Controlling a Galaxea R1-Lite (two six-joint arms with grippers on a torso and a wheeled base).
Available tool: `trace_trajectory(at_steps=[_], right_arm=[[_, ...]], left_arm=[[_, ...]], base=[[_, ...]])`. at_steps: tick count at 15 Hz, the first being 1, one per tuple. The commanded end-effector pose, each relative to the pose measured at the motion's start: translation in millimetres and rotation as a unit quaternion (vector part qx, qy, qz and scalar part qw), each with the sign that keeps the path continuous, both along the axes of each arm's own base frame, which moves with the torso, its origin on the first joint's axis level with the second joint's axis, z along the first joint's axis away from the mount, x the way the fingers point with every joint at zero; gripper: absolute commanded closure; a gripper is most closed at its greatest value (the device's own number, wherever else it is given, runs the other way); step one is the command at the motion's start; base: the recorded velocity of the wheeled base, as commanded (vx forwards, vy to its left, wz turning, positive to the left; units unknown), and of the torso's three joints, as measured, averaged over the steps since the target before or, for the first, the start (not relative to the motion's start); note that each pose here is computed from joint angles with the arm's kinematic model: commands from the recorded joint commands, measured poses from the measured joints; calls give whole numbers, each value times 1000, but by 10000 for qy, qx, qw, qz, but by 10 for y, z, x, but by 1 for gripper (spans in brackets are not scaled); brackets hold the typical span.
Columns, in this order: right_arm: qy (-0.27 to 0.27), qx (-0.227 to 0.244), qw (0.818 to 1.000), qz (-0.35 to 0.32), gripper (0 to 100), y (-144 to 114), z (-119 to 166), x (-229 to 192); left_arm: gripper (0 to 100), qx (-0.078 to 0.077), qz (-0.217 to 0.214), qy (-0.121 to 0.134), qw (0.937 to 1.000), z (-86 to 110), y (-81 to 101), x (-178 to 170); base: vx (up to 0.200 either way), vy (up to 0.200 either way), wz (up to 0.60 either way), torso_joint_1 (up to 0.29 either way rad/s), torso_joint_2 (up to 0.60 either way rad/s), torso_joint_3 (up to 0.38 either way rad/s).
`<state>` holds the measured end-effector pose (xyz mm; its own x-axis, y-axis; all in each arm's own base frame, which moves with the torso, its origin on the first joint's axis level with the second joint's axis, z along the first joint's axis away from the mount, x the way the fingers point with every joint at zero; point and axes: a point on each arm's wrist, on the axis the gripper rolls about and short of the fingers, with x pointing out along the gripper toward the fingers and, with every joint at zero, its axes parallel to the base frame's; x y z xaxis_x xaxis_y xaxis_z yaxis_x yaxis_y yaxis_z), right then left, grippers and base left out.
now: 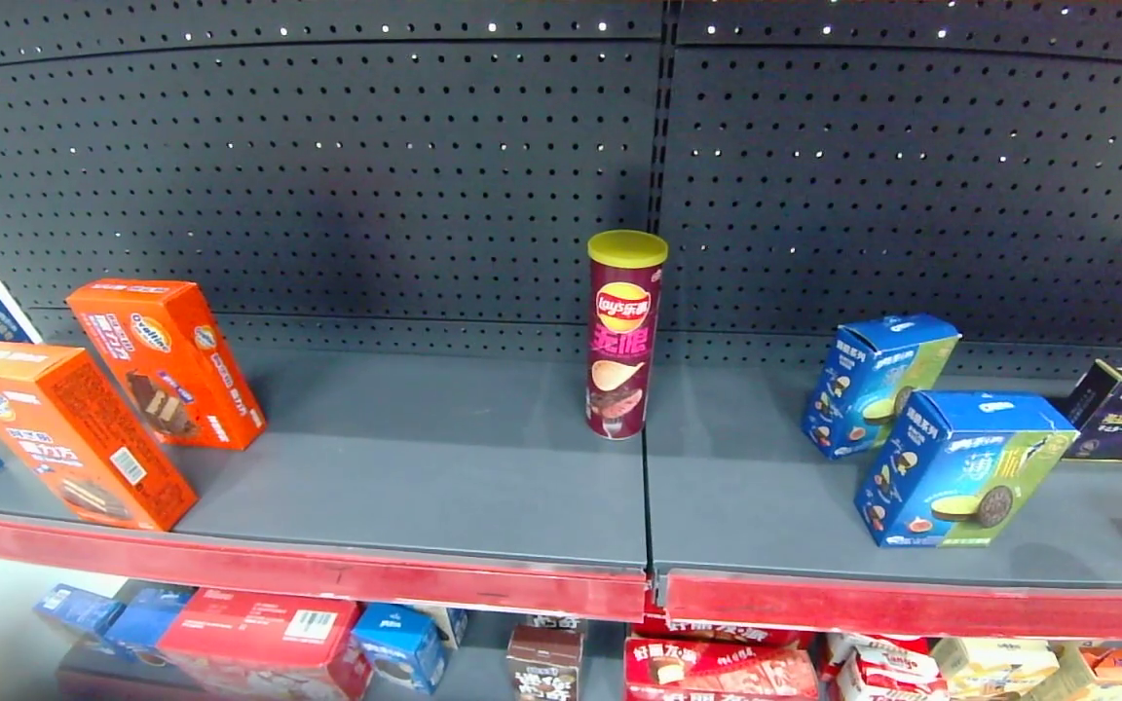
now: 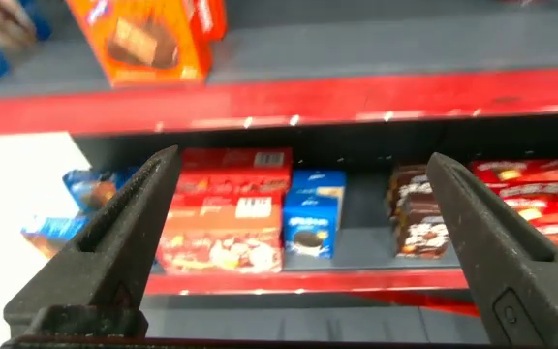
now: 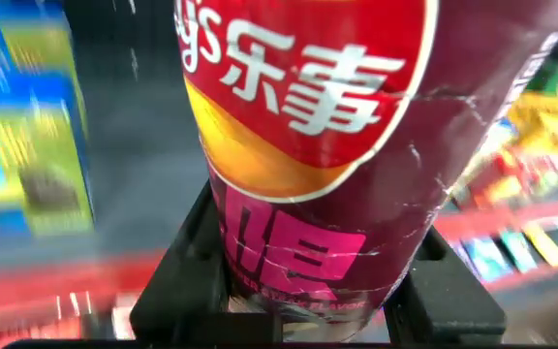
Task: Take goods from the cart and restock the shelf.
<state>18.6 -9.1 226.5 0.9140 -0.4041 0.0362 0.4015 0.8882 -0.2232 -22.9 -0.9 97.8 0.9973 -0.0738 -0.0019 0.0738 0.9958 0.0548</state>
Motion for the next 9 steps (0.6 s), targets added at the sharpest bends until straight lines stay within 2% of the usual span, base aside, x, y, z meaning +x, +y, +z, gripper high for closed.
trace_trajectory(at_steps=[1,2,3,5,6,8,9], right_arm=[[-304,-4,9994,-136,100,12,149,-375],[-220,45,9994,-249,100,29,173,-549],[-229,141,9990,-351,100,47,188,-661],[-258,220,9981,-522,100,79,190,-779],[-307,212,9970,-682,100,113,181,-869],[-371,201,9958,-810,100,141,183,-926],[-403,197,9952,-870,100,153,179,-954]], left_arm=[[0,15,-260,518,9983,804,-16,371],[0,49,-422,783,9960,1018,-40,663],[0,69,-689,843,9940,1157,-95,945],[0,73,-917,720,9931,1329,-197,1369],[0,68,-1123,606,9918,1412,-334,1827],[0,53,-1477,726,9864,1396,-484,2116],[0,63,-1857,941,9781,1326,-608,2309]], base=[[0,0,0,0,0,0],[0,0,0,0,0,0],[0,0,0,0,0,0],[0,0,0,0,0,0],[0,0,0,0,0,0],[0,0,0,0,0,0],[0,0,0,0,0,0]])
